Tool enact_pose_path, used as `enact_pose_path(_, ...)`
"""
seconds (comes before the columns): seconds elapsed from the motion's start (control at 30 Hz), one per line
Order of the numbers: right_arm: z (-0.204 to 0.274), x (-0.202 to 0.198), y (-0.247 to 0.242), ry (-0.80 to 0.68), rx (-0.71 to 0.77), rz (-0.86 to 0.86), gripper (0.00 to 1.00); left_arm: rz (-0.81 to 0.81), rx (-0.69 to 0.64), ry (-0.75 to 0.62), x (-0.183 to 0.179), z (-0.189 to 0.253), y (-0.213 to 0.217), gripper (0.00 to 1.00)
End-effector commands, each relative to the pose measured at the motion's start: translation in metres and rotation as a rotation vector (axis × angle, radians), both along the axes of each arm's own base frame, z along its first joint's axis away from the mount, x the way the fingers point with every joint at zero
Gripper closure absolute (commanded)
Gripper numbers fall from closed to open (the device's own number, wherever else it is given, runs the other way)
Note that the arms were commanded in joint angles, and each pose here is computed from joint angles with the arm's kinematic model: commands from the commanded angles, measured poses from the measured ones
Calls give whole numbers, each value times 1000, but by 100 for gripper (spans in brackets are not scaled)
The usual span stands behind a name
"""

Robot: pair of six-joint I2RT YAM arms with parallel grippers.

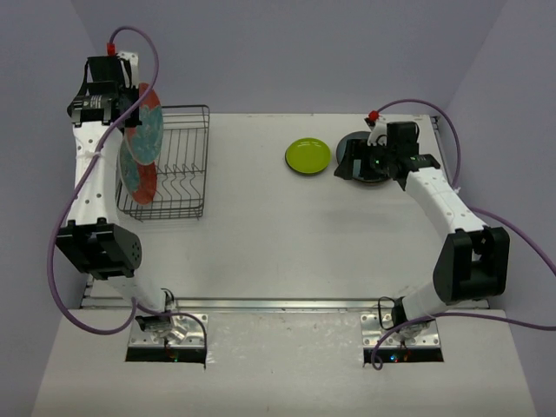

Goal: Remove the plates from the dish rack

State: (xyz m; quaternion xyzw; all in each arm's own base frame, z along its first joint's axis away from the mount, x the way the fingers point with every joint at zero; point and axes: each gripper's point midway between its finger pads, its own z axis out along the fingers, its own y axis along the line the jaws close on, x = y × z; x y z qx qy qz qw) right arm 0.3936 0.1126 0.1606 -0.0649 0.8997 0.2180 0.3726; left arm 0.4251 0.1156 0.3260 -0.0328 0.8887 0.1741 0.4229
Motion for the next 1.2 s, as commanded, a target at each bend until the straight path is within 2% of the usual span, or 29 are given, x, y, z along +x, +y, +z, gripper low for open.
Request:
enact_pose_path(0.0, 51, 6, 21, -147, 98, 64, 10, -226, -77, -281, -10, 91, -51, 100)
enact_pose_path(0.13, 68, -5, 46, -166, 239, 163, 10, -666, -409, -280, -42, 90, -150, 100)
enact_pose_path(0.27, 85, -17, 76, -166, 328, 284, 12, -896, -670, -163, -73, 64, -213, 100)
enact_pose_path(0.37, 89, -33, 110, -152, 359, 393, 14, -1002, -758, -88, -91, 48, -245, 100)
enact_pose_path(0.5, 90, -48, 142, -152, 374, 486, 15, -1065, -807, -46, -105, 43, -265, 100)
enact_pose_path(0.6, 90, -69, 181, -156, 385, 589, 15, -1087, -844, -20, -112, 39, -269, 100)
enact_pose_path(0.73, 92, -76, 203, -142, 398, 640, 17, -1114, -875, 14, -119, 33, -273, 100)
enact_pose_path(0.87, 88, -76, 220, -89, 436, 664, 58, -1125, -870, 27, -126, 28, -273, 100)
enact_pose_path(0.93, 91, -76, 220, -86, 448, 656, 86, -1119, -857, 30, -126, 24, -272, 100)
enact_pose_path(0.97, 92, -77, 219, -84, 453, 650, 97, -1114, -851, 32, -126, 21, -271, 100)
enact_pose_path(1.03, 91, -73, 213, -78, 463, 611, 100, -1079, -843, 31, -121, 17, -268, 100)
enact_pose_path(1.07, 93, -70, 208, -72, 479, 586, 100, -1053, -841, 26, -117, 16, -267, 89)
enact_pose_path(1.13, 96, -64, 195, -56, 513, 534, 100, -997, -832, 18, -108, 12, -263, 59)
enact_pose_path(1.17, 97, -58, 186, -47, 534, 502, 100, -974, -822, 14, -103, 11, -260, 48)
